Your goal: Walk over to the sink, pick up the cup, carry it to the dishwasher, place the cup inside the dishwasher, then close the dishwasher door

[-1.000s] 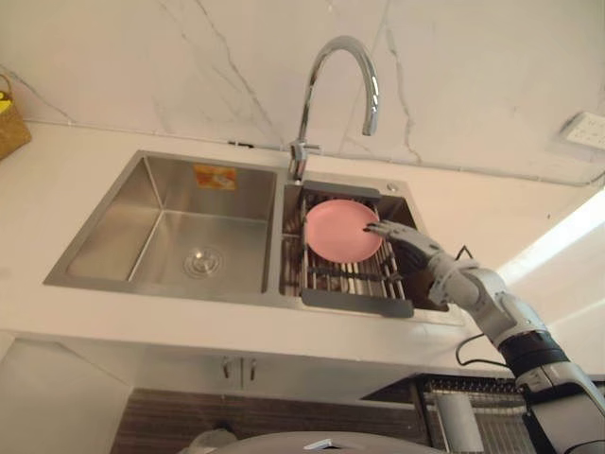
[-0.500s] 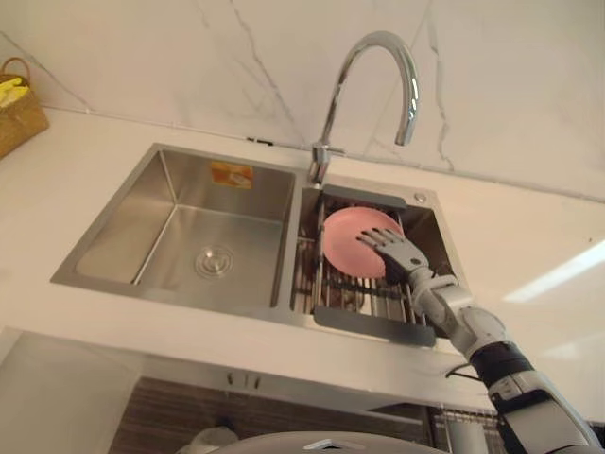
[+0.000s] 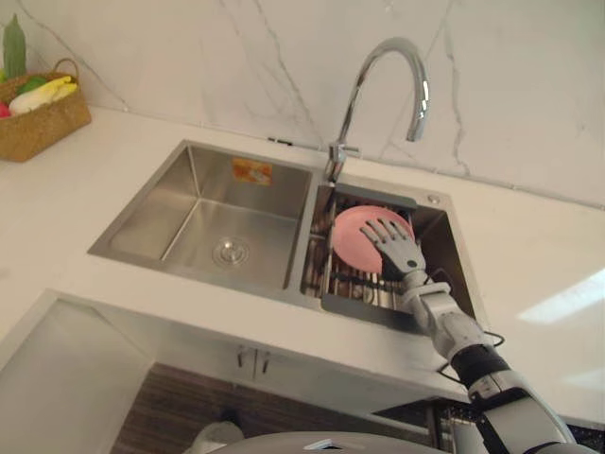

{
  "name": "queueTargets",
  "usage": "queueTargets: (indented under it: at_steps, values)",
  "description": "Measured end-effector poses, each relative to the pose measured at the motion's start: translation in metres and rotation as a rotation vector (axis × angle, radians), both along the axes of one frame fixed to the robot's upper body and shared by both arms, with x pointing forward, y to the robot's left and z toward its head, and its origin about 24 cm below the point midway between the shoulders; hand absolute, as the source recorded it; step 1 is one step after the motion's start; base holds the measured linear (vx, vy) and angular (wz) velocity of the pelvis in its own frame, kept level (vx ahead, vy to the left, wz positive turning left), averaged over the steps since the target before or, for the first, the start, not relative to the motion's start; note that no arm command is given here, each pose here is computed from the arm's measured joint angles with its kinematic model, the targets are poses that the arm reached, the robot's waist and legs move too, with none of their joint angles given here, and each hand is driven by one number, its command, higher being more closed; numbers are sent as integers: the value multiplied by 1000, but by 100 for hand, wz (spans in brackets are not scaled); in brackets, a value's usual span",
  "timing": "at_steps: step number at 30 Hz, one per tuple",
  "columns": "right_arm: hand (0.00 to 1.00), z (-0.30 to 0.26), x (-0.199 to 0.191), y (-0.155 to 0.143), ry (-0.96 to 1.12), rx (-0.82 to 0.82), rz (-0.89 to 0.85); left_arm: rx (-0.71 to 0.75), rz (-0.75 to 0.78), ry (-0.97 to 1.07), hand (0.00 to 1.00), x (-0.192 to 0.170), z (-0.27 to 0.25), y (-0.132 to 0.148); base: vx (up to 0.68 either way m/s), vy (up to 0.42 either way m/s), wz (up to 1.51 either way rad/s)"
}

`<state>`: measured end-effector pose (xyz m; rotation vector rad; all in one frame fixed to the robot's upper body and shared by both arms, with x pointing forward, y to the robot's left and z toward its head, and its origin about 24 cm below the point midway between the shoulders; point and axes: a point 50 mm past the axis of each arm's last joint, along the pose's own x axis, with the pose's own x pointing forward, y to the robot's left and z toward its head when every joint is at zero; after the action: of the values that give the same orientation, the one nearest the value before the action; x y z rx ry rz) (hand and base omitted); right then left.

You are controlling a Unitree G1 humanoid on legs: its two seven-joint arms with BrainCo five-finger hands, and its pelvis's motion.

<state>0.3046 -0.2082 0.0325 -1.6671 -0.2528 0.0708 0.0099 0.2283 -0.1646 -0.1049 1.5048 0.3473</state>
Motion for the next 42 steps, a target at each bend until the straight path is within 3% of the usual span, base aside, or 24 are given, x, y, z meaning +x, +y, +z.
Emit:
queueTargets:
  at_steps: [9,20,32,35,38,42]
  values:
    - [0,6,2,11,-122,1,36,25,-33,-40,0,10,2,5,115,-1,12]
    - [0,41,23,-2,-294,-33,-39,18,-76,-107,0,30,2,-1,-39,-14,6]
    - [0,67,37,-12,-432,87,-165,36,-96,-144,0,38,3,-3,-10,1,2]
    - [0,68,37,-17,-428,142,-200,35,-95,-146,0,38,3,-4,0,0,0]
    - [0,81,36,-41,-488,198,-324,36,-94,-146,0,38,3,-5,-3,-1,-1]
    - [0,86,34,-51,-501,193,-334,38,-93,-140,0,36,2,-5,-18,-4,-11]
